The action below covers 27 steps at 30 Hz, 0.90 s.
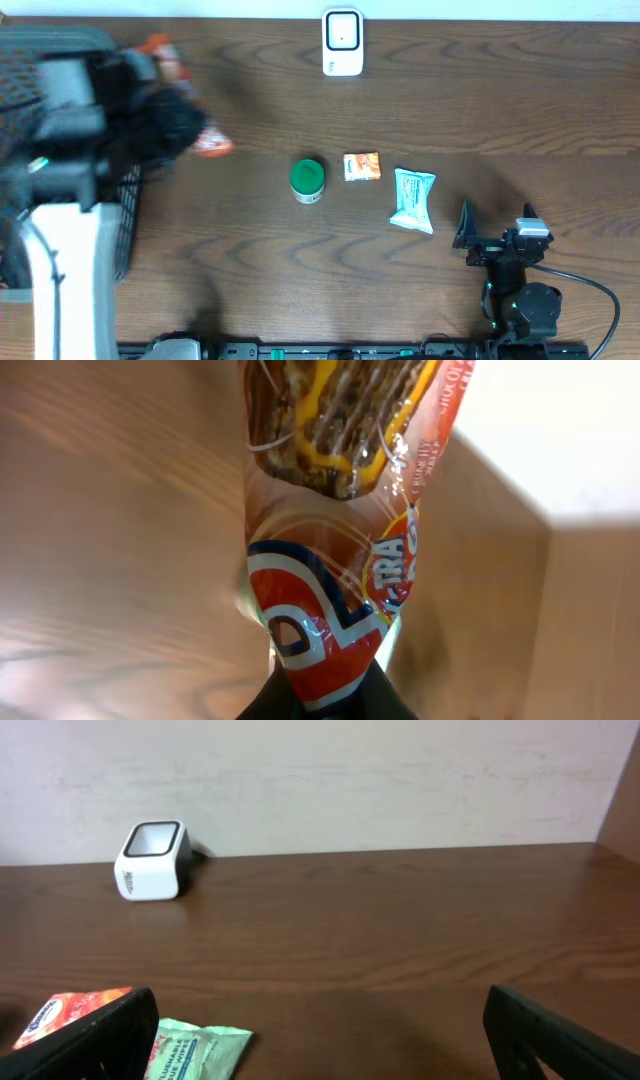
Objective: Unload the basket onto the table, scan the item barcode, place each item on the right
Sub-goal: 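Carry the TOP bar right of the wipes pack and release it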
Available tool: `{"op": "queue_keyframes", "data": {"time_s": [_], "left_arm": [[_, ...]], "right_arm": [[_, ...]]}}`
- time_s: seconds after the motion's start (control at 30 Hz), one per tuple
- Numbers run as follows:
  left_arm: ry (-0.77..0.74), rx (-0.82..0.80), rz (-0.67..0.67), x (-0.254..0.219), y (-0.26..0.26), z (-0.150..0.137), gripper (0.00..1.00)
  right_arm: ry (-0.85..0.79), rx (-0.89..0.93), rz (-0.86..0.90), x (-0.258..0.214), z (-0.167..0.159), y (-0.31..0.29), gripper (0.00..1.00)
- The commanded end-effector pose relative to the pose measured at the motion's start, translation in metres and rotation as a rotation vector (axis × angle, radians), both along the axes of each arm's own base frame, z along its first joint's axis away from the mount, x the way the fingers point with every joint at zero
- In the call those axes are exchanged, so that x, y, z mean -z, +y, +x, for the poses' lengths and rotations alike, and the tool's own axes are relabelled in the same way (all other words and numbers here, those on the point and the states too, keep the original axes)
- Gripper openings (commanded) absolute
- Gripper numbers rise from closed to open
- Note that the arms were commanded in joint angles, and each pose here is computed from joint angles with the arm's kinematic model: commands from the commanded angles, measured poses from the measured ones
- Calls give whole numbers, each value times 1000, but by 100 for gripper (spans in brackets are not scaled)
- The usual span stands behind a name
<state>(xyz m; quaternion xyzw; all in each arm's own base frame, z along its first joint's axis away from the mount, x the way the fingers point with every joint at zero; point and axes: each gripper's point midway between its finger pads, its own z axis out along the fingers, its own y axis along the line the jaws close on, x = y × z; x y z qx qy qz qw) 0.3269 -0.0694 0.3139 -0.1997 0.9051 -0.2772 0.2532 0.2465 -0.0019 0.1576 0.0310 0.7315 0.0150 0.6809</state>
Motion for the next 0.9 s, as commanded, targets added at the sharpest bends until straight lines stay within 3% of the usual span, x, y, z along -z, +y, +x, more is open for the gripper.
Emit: {"op": "queue_keyframes", "data": {"time_s": [0.0, 0.33, 0.5, 0.87], "left_arm": [[33, 196, 12, 18, -53, 4, 8], [243, 520, 73, 128, -176, 11, 8], [311, 628, 102, 179, -223, 1, 8], [380, 765, 150, 258, -282, -25, 8]], "right_arm": [[-1, -2, -5, 0, 0, 1, 99], [-1, -2, -5, 0, 0, 1, 99], [-1, -2, -5, 0, 0, 1, 99], [-1, -2, -5, 0, 0, 1, 99]]}}
